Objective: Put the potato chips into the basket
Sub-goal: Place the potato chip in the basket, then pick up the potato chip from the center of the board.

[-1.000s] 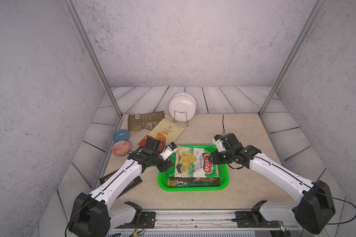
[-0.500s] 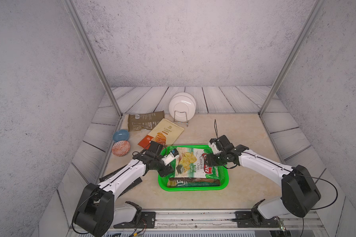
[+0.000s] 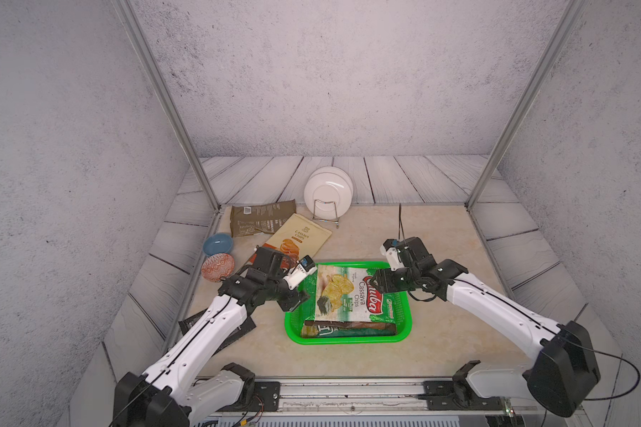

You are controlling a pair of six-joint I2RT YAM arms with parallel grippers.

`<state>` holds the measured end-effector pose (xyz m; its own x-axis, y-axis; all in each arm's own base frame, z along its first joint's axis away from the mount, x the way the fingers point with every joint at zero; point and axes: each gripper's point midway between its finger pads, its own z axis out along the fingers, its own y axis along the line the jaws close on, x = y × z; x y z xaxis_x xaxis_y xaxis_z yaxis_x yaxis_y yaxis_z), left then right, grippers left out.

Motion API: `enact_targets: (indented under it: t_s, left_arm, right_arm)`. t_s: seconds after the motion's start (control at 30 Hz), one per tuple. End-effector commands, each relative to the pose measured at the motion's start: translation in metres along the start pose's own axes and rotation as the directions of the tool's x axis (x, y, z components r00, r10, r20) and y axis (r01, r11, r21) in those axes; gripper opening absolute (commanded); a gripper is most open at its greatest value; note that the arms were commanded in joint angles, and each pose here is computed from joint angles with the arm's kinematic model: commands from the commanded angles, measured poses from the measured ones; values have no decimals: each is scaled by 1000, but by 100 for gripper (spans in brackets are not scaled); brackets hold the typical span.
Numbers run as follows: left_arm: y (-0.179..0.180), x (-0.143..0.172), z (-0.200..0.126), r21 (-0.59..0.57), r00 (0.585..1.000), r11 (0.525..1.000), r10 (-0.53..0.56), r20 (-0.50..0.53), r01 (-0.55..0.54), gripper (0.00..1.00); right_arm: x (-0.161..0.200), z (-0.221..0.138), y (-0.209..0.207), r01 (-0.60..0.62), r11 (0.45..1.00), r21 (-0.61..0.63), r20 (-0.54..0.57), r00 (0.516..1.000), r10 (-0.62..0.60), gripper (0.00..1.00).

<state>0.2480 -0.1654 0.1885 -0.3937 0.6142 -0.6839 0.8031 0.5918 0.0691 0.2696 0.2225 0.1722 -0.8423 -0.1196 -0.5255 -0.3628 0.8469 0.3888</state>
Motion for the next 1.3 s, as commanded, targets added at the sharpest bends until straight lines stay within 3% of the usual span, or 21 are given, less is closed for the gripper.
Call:
enact_targets:
  t_s: [0.0, 0.17, 0.33, 0.43, 0.8, 1.0, 1.27]
  left_arm:
    - [20, 3, -20, -64, 992, 990, -126, -15, 124, 66]
    - [66, 24, -28, -170, 934, 920, -358, -4, 352, 79]
    - [109, 60, -19, -241, 816, 787, -577, 35, 568, 91]
    - [129, 78, -7, -258, 729, 695, -682, 60, 671, 90]
    - [162, 86, 48, -140, 602, 589, -793, 86, 796, 91]
    - [179, 98, 73, -146, 515, 500, -852, 98, 854, 87]
    - [196, 110, 92, -186, 430, 412, -900, 70, 892, 87]
  right_arm:
    - [-12, -25, 8, 14, 1000, -24, 96, 995, -11, 61]
    - [-15, -38, 9, -12, 999, -53, 180, 983, 21, 62]
    - [-14, -39, 10, -27, 996, -84, 227, 973, 45, 62]
    - [-12, -36, 9, -23, 996, -89, 228, 973, 43, 62]
    - [-12, -34, 13, -22, 994, -104, 216, 975, 44, 63]
    - [-13, -39, 12, -18, 995, -98, 226, 973, 40, 63]
    - [-14, -41, 12, -22, 995, -98, 233, 971, 44, 63]
